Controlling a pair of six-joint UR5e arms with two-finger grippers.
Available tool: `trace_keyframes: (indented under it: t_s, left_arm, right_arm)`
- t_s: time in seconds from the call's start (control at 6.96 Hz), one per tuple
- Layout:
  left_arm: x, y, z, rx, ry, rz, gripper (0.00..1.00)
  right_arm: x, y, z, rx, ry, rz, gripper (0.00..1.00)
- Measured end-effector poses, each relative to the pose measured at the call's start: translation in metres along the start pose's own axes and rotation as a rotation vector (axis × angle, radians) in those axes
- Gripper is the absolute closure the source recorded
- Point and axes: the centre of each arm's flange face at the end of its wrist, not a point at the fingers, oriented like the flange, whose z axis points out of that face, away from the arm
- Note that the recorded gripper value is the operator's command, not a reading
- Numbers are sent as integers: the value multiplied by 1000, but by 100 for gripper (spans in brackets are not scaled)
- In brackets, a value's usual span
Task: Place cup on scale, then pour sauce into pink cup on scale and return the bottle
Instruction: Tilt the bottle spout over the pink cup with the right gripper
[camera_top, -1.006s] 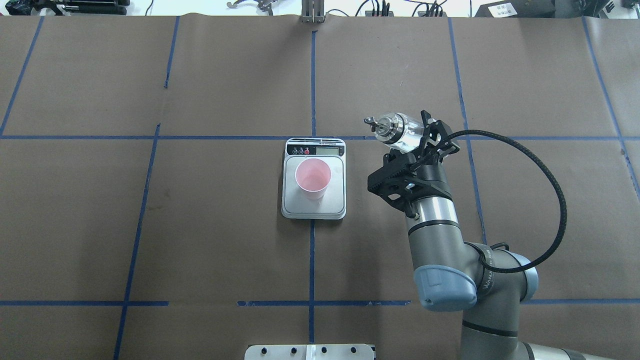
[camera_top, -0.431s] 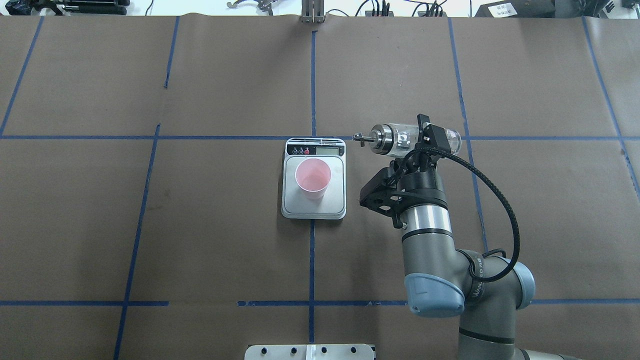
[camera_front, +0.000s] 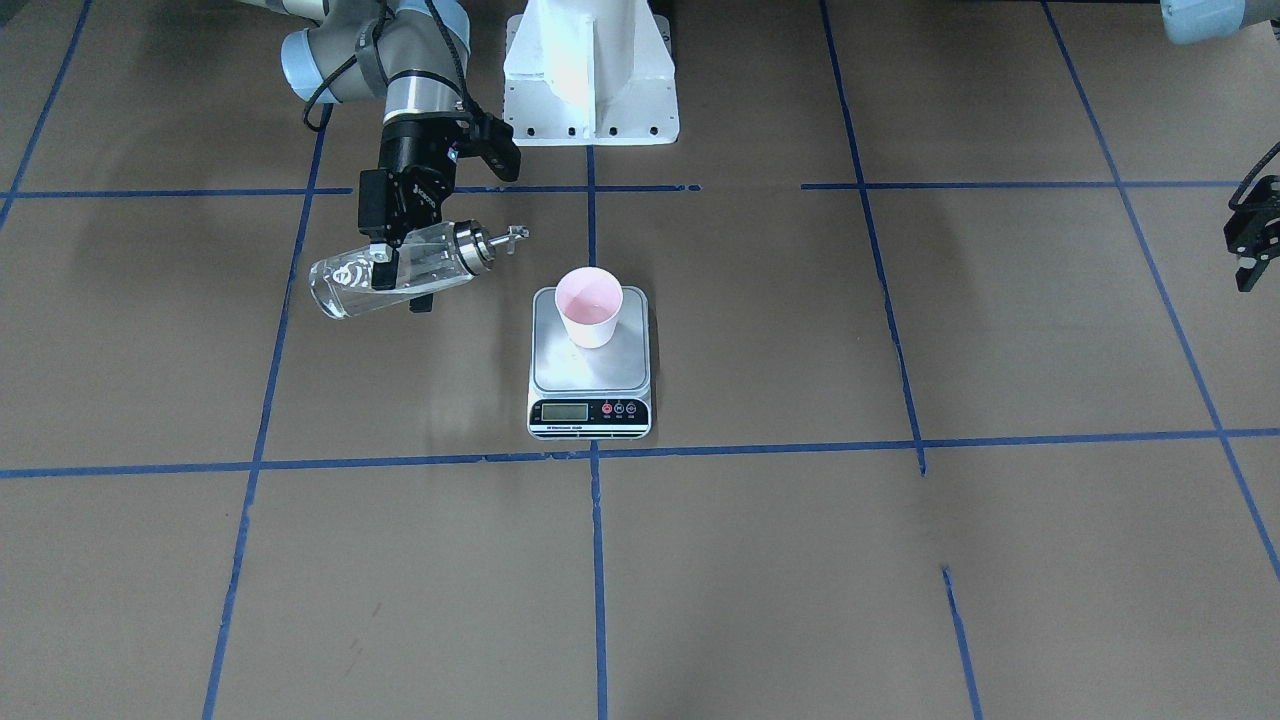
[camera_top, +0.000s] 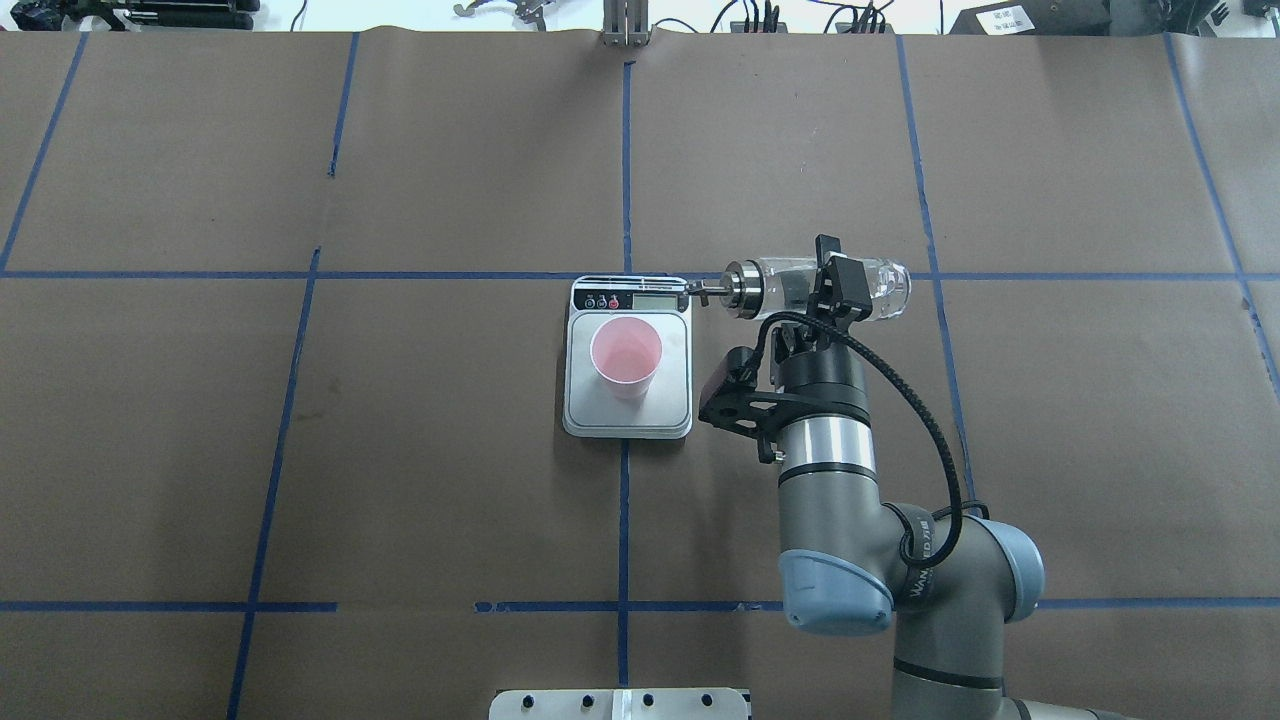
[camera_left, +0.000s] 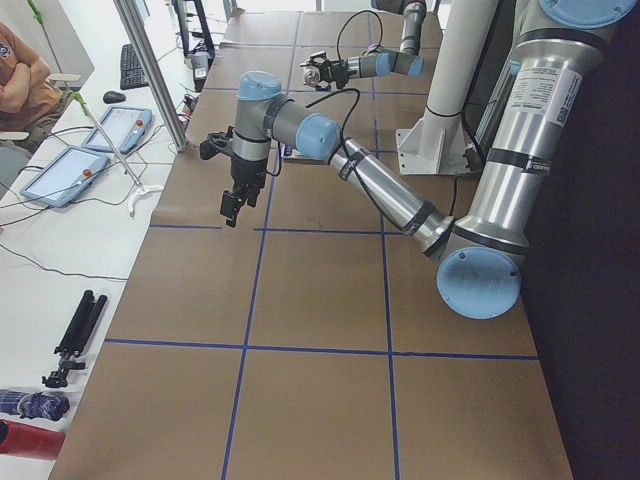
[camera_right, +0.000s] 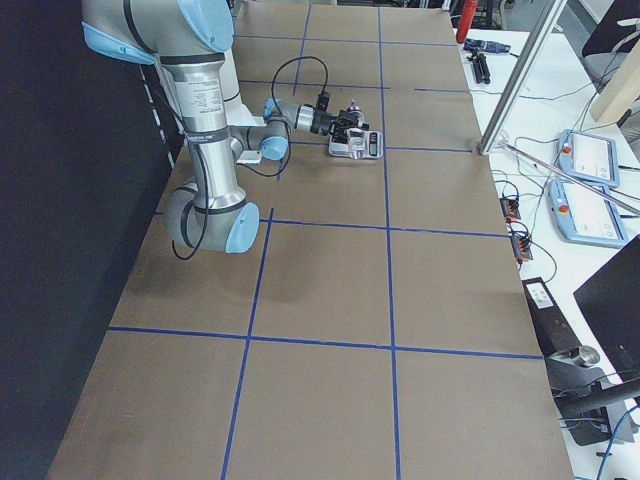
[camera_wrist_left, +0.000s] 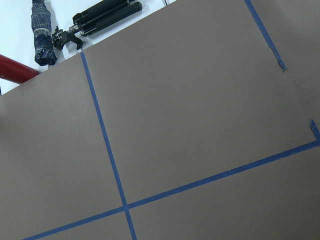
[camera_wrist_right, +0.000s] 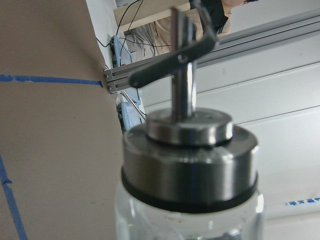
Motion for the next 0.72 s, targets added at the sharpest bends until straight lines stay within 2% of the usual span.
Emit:
trace_keyframes:
  t_s: [0.72]
  left_arm:
    - [-5, -2, 11, -10, -1, -5, 0]
  right_arm:
    - [-28, 0, 12, -19, 131, -113, 100]
